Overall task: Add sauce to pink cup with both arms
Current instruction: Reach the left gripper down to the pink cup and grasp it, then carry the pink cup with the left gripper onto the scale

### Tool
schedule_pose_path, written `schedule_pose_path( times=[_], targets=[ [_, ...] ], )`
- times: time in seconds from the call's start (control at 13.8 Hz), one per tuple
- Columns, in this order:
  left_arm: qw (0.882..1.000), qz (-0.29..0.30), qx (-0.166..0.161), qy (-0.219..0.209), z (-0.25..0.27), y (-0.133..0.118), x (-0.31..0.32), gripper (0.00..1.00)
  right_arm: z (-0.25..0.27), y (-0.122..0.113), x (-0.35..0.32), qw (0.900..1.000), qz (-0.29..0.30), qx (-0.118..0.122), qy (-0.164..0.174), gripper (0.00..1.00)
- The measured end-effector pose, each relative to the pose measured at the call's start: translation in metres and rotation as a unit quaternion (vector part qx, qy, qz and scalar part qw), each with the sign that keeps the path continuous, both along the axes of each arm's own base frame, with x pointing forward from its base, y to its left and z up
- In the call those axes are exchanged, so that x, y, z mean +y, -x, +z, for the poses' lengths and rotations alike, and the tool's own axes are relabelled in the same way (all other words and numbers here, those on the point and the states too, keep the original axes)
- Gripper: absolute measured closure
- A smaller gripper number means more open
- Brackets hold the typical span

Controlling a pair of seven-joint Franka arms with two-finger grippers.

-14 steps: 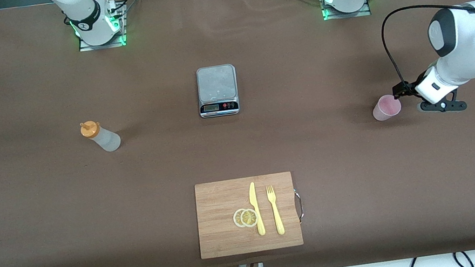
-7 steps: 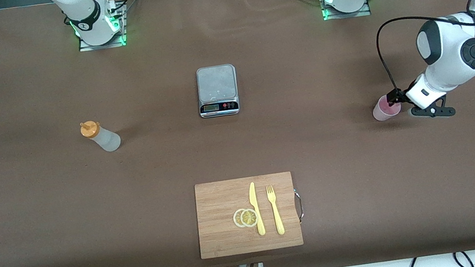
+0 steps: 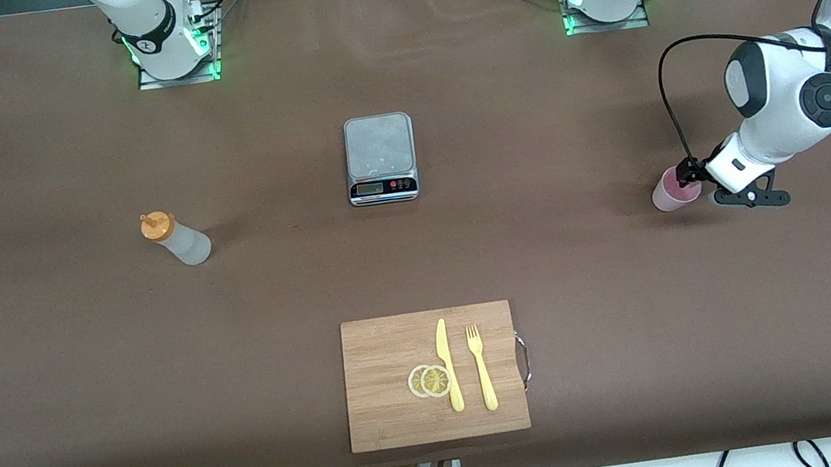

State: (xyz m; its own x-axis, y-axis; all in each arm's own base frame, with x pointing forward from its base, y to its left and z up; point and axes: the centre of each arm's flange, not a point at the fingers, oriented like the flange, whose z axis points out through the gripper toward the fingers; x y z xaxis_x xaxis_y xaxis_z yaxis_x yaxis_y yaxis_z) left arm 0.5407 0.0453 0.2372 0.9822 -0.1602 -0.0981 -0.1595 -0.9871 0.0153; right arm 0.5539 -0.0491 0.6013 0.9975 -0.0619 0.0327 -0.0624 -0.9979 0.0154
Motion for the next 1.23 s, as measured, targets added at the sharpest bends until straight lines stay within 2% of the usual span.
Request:
schedule_pose_path(
  times=[0.36,0.43,0.87,1.23],
  targets=[
    [1.000,-0.004,0.005,0.001,-0.009,0.001,-0.004,0.90,0.000,0.000,0.000,1.000,0.000,0.000,0.000,0.00],
    [1.000,-0.006,0.003,0.001,-0.007,0.000,-0.006,0.96,0.000,0.000,0.000,1.000,0.000,0.000,0.000,0.00],
    [1.000,-0.015,-0.005,0.001,0.004,-0.009,-0.016,0.96,0.000,0.000,0.000,1.000,0.000,0.000,0.000,0.00],
    [0.999,-0.047,-0.007,0.023,0.063,-0.030,-0.077,0.96,0.000,0.000,0.000,1.000,0.000,0.000,0.000,0.00]
  ],
)
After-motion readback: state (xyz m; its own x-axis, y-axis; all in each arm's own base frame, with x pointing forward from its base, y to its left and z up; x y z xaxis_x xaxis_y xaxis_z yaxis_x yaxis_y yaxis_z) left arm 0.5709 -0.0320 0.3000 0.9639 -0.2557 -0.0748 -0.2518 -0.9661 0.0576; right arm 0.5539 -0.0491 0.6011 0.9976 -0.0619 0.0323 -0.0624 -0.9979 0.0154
